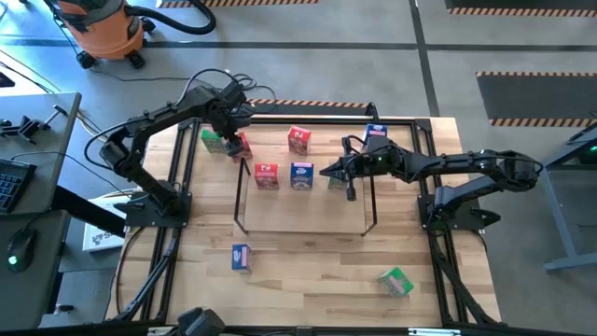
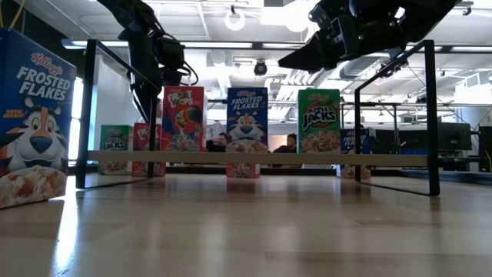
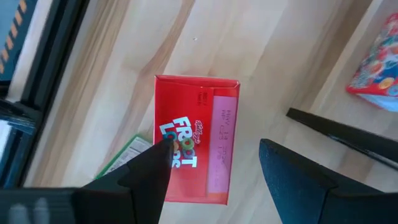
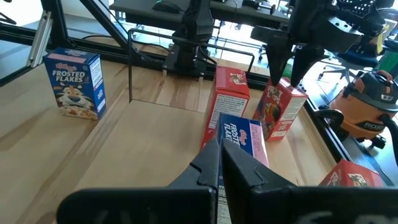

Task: Stack cereal on shelf
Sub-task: Put the left red cereal box on the shelf aligned with the other red cereal box

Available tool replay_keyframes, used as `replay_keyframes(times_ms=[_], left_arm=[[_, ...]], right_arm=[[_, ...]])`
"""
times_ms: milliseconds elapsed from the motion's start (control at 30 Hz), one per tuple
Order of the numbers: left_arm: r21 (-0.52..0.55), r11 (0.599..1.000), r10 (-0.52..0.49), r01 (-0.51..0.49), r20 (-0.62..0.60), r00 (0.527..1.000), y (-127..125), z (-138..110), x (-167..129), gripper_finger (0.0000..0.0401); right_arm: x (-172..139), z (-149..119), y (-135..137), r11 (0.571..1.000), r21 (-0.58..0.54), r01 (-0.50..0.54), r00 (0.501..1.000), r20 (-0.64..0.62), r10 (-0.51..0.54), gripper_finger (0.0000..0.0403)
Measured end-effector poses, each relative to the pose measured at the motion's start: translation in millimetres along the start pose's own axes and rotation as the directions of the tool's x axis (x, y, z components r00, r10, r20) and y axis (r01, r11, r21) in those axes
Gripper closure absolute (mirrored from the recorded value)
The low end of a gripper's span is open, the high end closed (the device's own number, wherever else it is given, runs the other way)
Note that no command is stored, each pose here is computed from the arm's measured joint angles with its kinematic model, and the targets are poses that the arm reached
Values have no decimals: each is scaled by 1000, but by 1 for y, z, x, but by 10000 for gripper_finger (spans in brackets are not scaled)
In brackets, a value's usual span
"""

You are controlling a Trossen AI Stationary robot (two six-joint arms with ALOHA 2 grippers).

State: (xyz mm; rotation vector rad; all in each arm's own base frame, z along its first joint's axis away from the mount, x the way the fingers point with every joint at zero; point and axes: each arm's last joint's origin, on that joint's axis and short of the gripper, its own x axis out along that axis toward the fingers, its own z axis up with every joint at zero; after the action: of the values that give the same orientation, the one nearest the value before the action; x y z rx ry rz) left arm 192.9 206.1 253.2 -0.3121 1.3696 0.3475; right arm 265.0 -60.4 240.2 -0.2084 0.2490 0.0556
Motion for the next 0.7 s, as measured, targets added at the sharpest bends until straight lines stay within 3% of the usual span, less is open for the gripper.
replay_keyframes(times_ms=[700], left_arm=[[7,999,52,-52,-12,999,-3,2,-4,167]], right_arm=[[0,0,0,1000,2,-2,1000,-6,2,403]])
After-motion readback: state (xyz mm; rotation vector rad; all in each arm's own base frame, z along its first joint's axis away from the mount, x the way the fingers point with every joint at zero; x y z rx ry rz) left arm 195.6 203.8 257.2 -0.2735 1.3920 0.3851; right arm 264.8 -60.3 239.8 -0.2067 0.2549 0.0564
